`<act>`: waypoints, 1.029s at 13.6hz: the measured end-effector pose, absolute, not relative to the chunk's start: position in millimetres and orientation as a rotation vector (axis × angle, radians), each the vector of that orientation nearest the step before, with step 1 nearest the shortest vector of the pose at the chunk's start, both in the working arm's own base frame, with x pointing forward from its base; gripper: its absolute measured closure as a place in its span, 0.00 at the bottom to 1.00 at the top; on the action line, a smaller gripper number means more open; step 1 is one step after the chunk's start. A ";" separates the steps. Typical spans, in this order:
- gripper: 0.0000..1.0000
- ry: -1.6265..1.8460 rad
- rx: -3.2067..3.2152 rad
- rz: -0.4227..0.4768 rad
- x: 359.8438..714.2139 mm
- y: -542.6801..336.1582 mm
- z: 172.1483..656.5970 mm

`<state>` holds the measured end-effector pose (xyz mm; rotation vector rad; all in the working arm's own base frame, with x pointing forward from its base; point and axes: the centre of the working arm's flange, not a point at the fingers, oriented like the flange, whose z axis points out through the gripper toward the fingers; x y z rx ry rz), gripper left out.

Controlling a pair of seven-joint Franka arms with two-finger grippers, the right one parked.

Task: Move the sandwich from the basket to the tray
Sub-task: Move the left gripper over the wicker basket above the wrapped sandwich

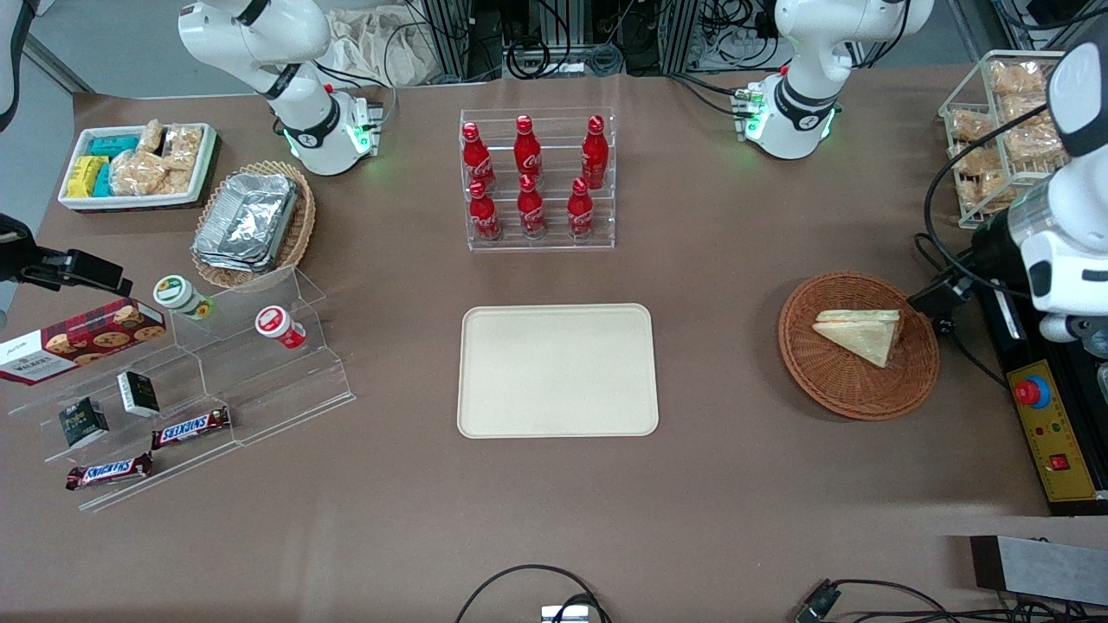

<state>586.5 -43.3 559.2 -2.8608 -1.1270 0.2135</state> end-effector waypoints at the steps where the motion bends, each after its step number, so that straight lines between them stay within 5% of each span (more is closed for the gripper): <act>1: 0.00 -1.161 -2.845 0.216 588.3 -42.4 549.9; 14: 0.00 -1.372 -2.825 0.093 517.9 8.6 415.9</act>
